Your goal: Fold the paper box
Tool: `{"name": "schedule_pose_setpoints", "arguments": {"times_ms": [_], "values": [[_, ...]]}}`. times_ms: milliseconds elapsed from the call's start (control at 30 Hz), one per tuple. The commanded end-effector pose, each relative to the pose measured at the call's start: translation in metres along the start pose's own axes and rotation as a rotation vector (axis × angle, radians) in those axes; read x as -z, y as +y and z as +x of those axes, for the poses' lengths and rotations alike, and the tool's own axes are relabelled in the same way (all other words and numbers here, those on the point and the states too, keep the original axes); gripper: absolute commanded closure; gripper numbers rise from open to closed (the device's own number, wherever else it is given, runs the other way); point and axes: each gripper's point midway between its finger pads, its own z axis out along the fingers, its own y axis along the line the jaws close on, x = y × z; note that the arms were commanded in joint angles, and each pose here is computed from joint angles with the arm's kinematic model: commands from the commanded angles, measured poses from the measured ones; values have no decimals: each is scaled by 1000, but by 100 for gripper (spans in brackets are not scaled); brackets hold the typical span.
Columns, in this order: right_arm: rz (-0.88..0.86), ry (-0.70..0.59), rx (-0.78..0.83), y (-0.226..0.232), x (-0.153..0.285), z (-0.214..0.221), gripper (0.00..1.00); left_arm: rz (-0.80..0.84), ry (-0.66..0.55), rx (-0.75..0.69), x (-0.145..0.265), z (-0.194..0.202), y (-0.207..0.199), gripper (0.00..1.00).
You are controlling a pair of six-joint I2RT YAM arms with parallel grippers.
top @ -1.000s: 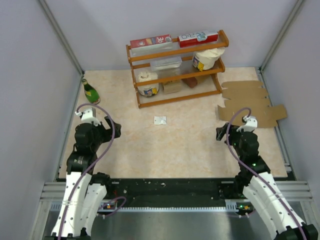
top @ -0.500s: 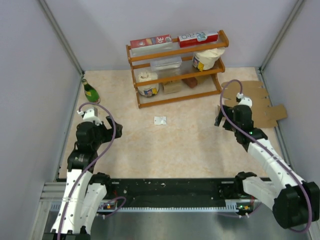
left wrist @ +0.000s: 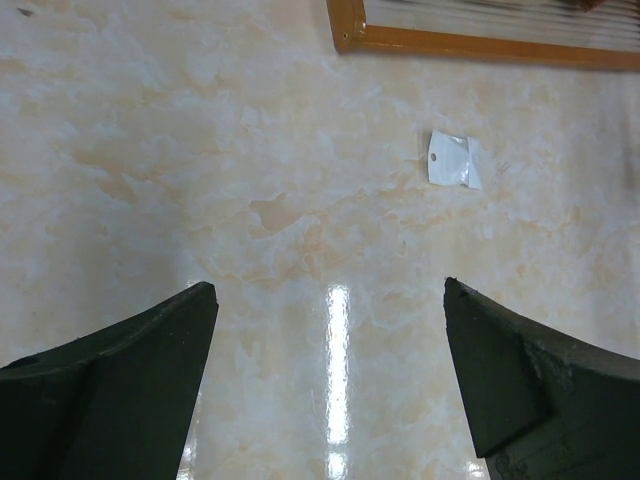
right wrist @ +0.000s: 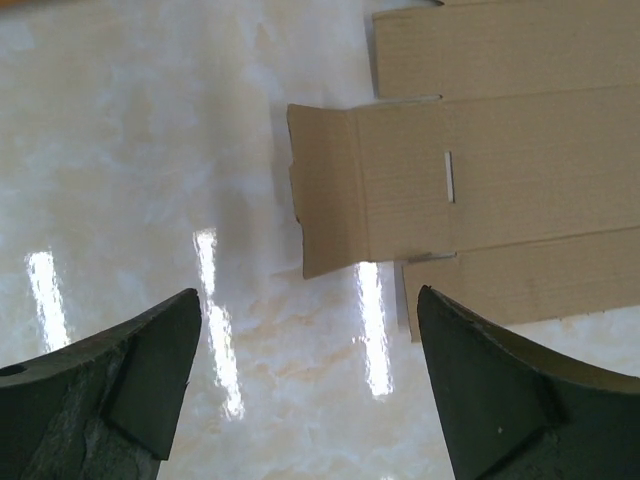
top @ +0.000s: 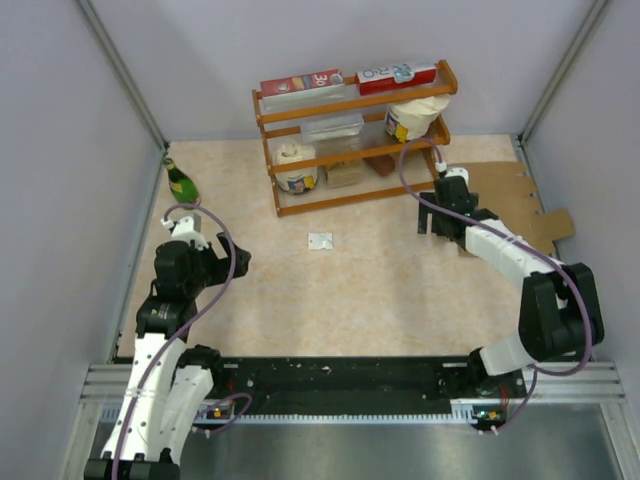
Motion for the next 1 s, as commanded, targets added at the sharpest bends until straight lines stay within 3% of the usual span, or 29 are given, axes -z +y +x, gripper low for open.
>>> {"name": "schedule_pose_setpoints", "arguments": {"times_ms": [0, 300, 733, 967], "values": [[45, -58, 71, 12, -18, -28, 15, 49, -39, -22, 2, -9, -10, 2], [127, -15, 166, 25, -62, -33, 43, 37, -43, -54, 6, -9, -12, 2], [240, 54, 229, 13, -86, -16, 50, 24, -33, -72, 7, -6, -13, 3], [263, 65, 250, 9, -89, -13, 60, 27, -32, -72, 6, -5, -13, 2]]}}
